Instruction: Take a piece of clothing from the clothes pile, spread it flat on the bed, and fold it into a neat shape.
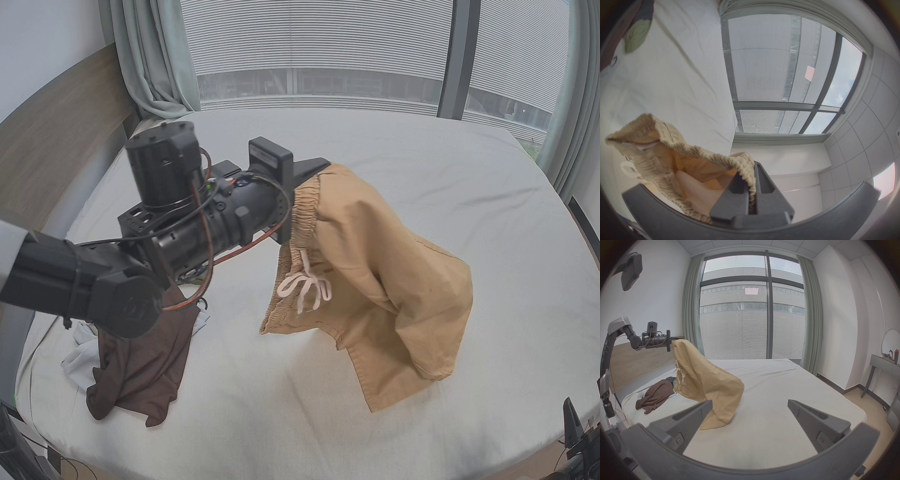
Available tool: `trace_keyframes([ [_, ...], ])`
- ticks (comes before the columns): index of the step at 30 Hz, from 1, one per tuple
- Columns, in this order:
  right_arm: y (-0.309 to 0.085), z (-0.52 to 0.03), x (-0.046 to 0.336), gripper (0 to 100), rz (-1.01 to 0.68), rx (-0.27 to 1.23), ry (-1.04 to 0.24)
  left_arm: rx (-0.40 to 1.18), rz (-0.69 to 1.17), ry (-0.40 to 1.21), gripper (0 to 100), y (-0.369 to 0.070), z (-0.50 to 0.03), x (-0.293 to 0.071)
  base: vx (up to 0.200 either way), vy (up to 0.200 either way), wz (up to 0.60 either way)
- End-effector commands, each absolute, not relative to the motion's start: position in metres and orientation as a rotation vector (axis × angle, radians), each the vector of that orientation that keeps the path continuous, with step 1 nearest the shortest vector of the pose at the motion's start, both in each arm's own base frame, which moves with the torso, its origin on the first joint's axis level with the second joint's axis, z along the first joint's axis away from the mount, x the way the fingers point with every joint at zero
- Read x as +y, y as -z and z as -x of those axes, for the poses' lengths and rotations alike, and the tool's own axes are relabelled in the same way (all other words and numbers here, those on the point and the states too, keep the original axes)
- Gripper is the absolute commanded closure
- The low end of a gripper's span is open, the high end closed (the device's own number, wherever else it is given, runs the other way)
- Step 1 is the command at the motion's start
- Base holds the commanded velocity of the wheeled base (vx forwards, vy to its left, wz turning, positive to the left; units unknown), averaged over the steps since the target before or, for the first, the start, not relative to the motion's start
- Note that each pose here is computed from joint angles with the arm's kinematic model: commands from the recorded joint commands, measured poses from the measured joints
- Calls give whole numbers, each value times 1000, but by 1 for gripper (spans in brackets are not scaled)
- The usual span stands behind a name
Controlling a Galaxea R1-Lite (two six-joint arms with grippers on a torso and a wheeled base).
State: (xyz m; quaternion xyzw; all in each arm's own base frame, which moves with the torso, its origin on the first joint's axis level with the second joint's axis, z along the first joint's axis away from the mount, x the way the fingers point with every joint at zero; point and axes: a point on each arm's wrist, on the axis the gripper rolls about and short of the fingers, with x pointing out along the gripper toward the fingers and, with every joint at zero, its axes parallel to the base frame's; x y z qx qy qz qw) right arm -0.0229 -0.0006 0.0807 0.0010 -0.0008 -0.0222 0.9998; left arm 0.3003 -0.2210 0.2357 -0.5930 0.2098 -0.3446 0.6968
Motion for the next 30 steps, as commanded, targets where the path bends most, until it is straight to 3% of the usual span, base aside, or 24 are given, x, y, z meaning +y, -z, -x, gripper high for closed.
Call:
trace_keyframes([
  [1, -76, 22, -1, 0, -1, 5, 46, 391, 1261, 783, 100, -241, -284, -182, 0, 0, 0],
  [10, -76, 22, -1, 0, -1, 5, 44, 420, 1089, 705, 100, -205, -272, -156, 0, 0, 0],
  [30, -76, 23, -1, 0, 2, 3, 43, 506, 574, 680, 100, -73, -240, -91, 0, 0, 0],
])
